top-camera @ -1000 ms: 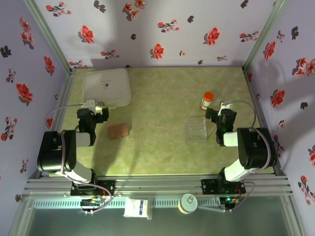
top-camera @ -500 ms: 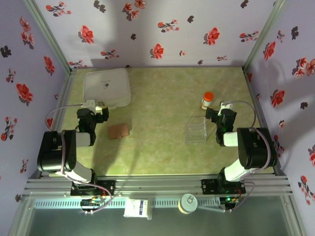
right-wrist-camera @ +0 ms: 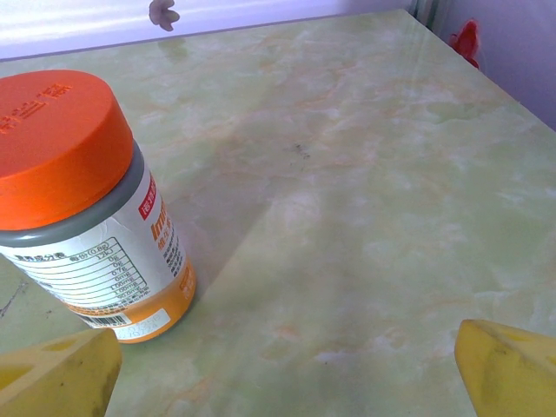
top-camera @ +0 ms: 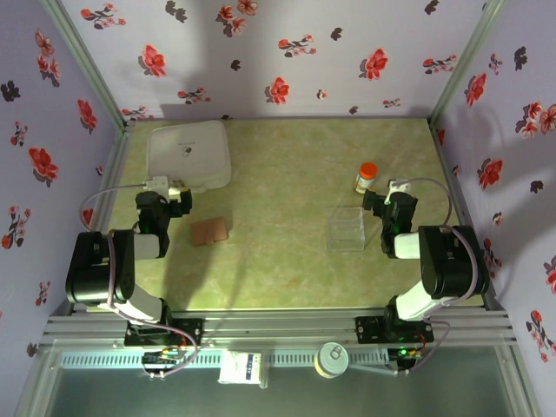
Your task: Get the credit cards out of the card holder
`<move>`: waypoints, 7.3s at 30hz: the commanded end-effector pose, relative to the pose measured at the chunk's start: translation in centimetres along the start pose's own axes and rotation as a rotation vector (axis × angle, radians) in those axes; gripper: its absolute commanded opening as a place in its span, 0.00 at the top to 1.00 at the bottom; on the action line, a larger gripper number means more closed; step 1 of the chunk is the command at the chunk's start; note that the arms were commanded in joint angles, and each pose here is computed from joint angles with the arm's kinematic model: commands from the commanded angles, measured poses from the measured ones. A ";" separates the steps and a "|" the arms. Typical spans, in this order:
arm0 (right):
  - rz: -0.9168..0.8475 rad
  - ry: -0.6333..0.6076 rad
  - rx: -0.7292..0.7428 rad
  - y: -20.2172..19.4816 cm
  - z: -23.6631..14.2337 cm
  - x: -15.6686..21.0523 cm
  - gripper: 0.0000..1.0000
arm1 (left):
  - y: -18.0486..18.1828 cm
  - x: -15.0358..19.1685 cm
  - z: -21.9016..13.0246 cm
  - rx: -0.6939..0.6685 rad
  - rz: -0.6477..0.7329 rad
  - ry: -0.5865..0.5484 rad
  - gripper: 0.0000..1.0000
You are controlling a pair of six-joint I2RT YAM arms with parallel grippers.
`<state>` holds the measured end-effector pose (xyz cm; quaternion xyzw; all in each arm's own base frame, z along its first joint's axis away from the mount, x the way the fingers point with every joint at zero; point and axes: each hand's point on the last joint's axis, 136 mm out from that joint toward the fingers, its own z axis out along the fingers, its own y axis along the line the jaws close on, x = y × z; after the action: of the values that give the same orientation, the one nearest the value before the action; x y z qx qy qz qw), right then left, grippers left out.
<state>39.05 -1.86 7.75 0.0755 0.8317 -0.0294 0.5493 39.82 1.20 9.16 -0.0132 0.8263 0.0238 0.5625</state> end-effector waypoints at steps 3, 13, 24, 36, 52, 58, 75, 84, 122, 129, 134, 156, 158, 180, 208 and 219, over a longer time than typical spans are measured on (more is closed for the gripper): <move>0.000 0.002 -0.025 0.5 0.0 -2.4 0.01 | 0.2 -0.4 0.0 -0.009 0.014 -0.007 0.00; -0.008 0.088 -0.041 1.2 -1.6 -3.9 0.01 | 0.5 -3.5 -2.2 -0.069 0.022 -0.007 0.00; 0.043 0.297 -0.080 3.1 -3.6 -4.1 0.08 | 0.7 -6.7 -6.0 -0.115 -0.140 0.048 0.00; 0.070 0.613 -0.118 5.7 -7.6 0.0 0.24 | -0.5 -8.4 -10.8 -0.076 -0.416 0.276 0.00; 0.193 0.712 -0.206 6.8 -12.0 3.0 0.56 | -2.2 -6.5 -13.4 0.048 -0.184 0.504 0.00; 0.194 0.750 -0.209 7.2 -11.6 3.9 0.68 | -1.8 -6.6 -13.1 0.043 -0.177 0.500 0.00; 0.141 0.804 -0.158 6.8 -10.0 5.2 0.76 | -1.5 -6.3 -13.1 0.041 -0.184 0.516 0.00; 0.120 0.805 -0.137 6.5 -9.7 5.3 0.77 | -1.3 -6.2 -13.1 0.034 -0.192 0.516 0.00; -0.013 0.764 -0.238 20.2 -4.9 1.2 0.90 | -0.9 -5.4 -13.1 0.023 -0.200 0.535 0.00; -0.024 0.765 -0.251 24.4 -2.2 0.7 0.90 | -1.1 -5.1 -13.2 0.033 -0.202 0.545 0.00; -0.036 0.776 -0.236 25.0 -0.9 1.1 0.90 | -1.1 -5.0 -13.1 0.030 -0.202 0.551 0.00; -0.042 0.780 -0.212 25.2 -0.9 0.5 0.78 | -1.5 -4.6 -12.8 0.051 -0.210 0.575 0.00; -0.042 0.772 -0.220 25.2 -1.2 -0.2 0.76 | -1.4 -4.6 -13.2 0.031 -0.253 0.589 0.00; 0.003 0.712 -0.336 23.7 -8.2 -2.6 0.67 | -12.5 2.7 -6.4 0.259 -0.209 0.866 0.00; -0.025 0.672 -0.372 20.8 -12.3 -3.1 0.61 | -13.0 8.4 -10.5 0.180 -0.045 1.050 0.00; -0.044 0.663 -0.365 19.9 -12.9 -3.0 0.59 | -14.8 8.5 -11.9 0.128 0.141 1.041 0.00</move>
<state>32.44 19.59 16.62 -0.0245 0.9556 0.1415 0.2573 26.14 -15.19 4.75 0.0669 0.9942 -0.0426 0.0719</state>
